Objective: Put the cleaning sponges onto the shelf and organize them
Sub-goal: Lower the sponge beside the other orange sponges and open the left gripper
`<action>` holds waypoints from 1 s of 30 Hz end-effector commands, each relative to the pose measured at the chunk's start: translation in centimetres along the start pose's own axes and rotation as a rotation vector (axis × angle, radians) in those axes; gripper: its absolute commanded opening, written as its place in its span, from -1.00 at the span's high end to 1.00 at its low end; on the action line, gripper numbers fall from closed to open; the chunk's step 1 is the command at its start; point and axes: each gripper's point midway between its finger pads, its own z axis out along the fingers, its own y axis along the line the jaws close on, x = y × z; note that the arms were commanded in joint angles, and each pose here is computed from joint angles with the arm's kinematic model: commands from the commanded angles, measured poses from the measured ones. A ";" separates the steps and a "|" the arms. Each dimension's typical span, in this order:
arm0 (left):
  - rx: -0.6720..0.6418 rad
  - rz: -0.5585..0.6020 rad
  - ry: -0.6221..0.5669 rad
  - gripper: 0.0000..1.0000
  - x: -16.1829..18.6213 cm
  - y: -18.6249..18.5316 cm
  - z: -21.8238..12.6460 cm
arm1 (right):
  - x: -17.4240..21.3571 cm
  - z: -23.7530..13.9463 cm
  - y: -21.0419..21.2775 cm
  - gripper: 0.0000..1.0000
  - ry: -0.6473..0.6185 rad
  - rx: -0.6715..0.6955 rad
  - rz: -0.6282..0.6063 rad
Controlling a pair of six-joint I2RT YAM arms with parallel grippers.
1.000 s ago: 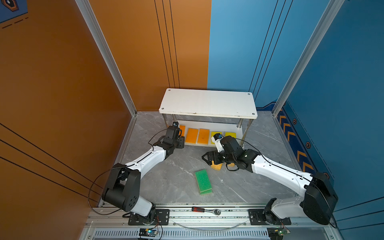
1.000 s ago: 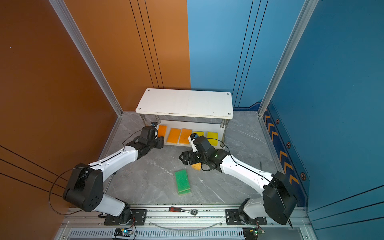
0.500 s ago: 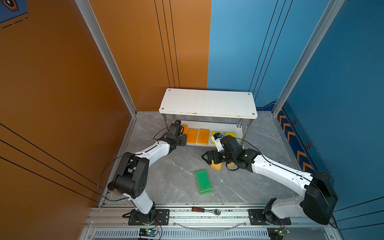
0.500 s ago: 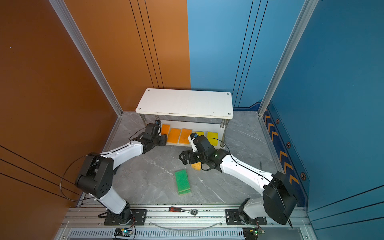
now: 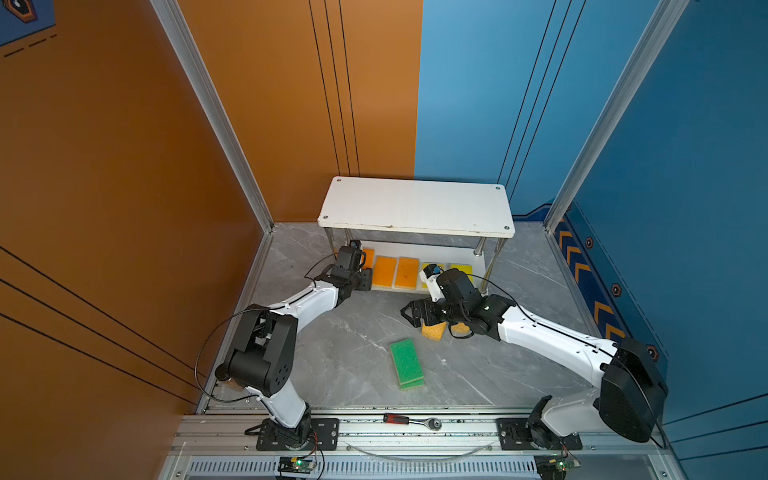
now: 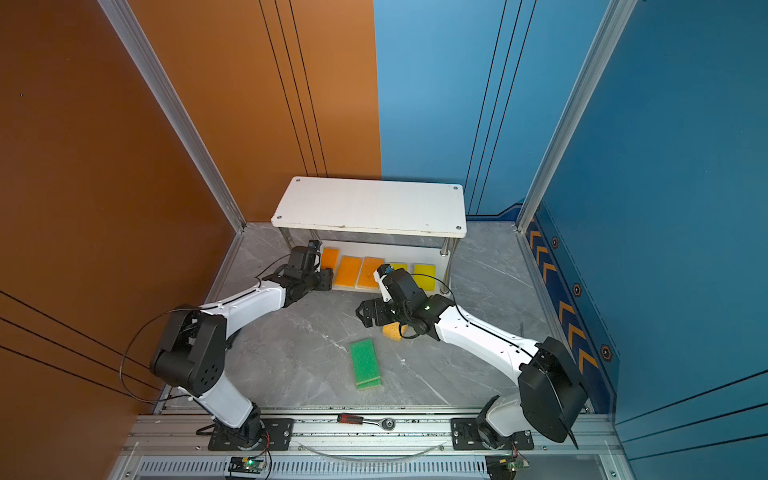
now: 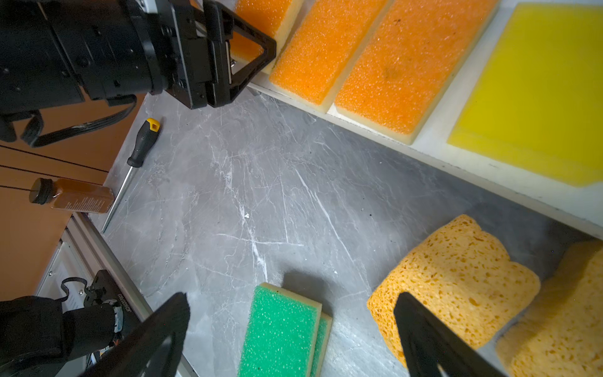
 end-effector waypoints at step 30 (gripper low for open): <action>-0.047 -0.006 0.083 -0.41 2.3 1.1 0.5 | -0.7 0.1 0.8 -0.94 -0.010 -0.020 0.009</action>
